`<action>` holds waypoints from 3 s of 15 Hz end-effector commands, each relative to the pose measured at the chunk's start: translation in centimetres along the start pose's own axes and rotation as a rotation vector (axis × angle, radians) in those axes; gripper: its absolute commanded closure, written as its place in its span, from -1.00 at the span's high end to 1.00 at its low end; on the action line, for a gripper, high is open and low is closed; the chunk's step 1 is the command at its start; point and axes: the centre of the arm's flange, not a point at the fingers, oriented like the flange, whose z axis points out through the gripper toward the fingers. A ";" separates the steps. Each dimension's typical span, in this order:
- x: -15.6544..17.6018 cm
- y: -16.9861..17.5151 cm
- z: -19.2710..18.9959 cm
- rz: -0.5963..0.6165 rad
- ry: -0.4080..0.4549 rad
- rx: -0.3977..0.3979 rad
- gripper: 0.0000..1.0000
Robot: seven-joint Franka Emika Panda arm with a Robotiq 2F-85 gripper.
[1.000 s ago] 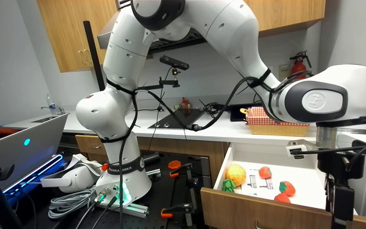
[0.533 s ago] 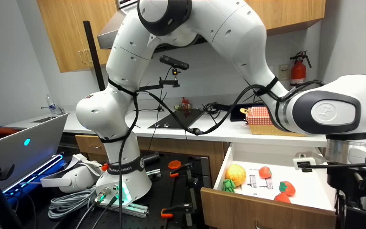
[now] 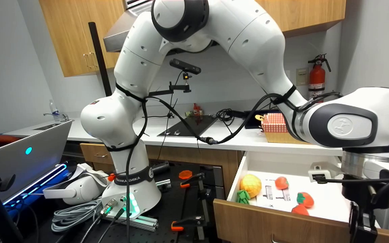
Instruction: Close the open drawer
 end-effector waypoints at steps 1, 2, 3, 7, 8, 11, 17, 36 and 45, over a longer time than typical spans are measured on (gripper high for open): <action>-0.6 -1.6 -1.1 0.008 -0.001 0.082 -1.00; -0.8 -2.1 -1.2 0.009 -0.005 0.096 -1.00; -1.1 -2.5 -1.2 0.009 -0.010 0.107 -1.00; -2.4 -3.8 -1.0 -0.008 -0.009 0.140 -1.00; -2.9 -4.5 -0.9 -0.013 -0.003 0.154 -1.00; -4.5 -7.1 -0.9 -0.030 0.015 0.199 -1.00; -9.5 -14.4 -3.0 -0.058 0.025 0.319 -1.00; -14.2 -20.4 -8.1 0.043 -0.093 0.651 -1.00; -16.9 -22.1 -7.9 0.047 -0.112 0.731 -1.00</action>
